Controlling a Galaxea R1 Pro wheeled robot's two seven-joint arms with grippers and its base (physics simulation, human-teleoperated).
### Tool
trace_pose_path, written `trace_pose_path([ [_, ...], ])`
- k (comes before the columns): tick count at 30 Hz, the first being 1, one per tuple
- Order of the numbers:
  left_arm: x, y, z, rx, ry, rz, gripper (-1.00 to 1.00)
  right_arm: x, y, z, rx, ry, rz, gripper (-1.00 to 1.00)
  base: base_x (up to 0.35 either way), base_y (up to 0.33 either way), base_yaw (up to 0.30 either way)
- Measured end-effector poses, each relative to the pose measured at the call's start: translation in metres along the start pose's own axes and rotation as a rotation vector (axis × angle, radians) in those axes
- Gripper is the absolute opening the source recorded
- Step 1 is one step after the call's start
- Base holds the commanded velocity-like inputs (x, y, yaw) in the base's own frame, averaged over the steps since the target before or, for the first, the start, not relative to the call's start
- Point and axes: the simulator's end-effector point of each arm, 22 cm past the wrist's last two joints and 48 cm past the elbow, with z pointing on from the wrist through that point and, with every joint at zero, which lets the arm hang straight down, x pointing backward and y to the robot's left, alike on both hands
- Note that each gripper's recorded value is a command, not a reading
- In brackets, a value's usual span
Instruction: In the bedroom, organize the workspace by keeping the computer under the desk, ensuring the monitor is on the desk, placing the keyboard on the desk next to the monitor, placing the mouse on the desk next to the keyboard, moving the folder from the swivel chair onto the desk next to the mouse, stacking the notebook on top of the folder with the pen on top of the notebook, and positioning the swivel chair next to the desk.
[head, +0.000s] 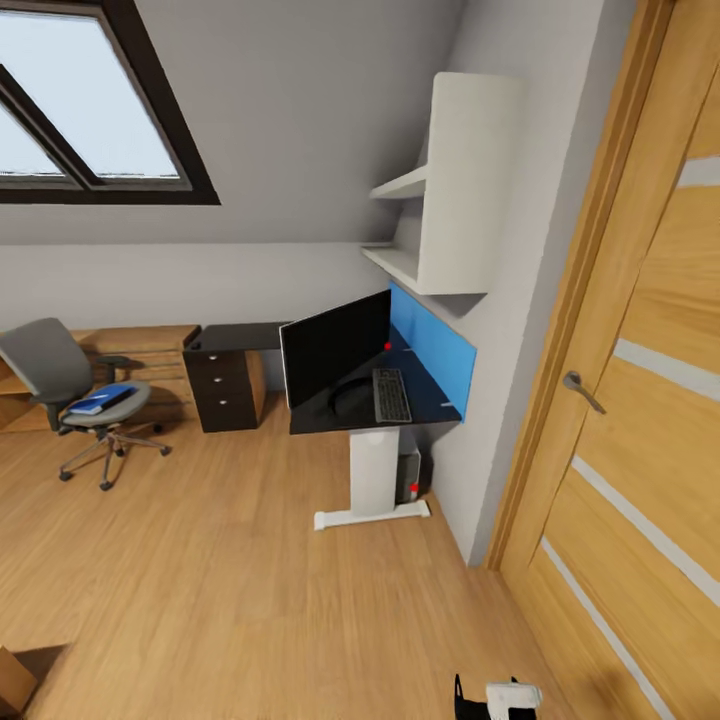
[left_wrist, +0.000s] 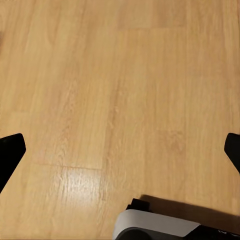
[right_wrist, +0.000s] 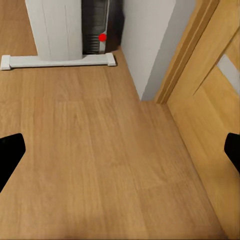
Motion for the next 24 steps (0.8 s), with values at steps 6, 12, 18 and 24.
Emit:
trace_pose_path([
  [6,0.000,0.001,0.000,-0.001,-0.001,0.001,1.00,-0.070,0.012,0.027,-0.003,-0.115,0.048,1.00,0.001,-0.002,0.000],
  [12,-0.001,0.004,0.000,-0.004,-0.003,0.004,1.00,-0.143,0.022,0.061,-0.012,-0.122,0.050,1.00,0.195,0.000,0.000],
  [18,-0.001,0.007,0.002,-0.007,-0.004,0.006,1.00,-0.255,0.021,0.101,0.000,-0.112,0.078,1.00,0.308,0.000,0.000],
  [24,-0.003,0.007,0.002,-0.007,-0.007,0.003,1.00,-0.325,0.012,0.122,0.001,-0.049,0.181,1.00,0.323,0.000,0.000],
])
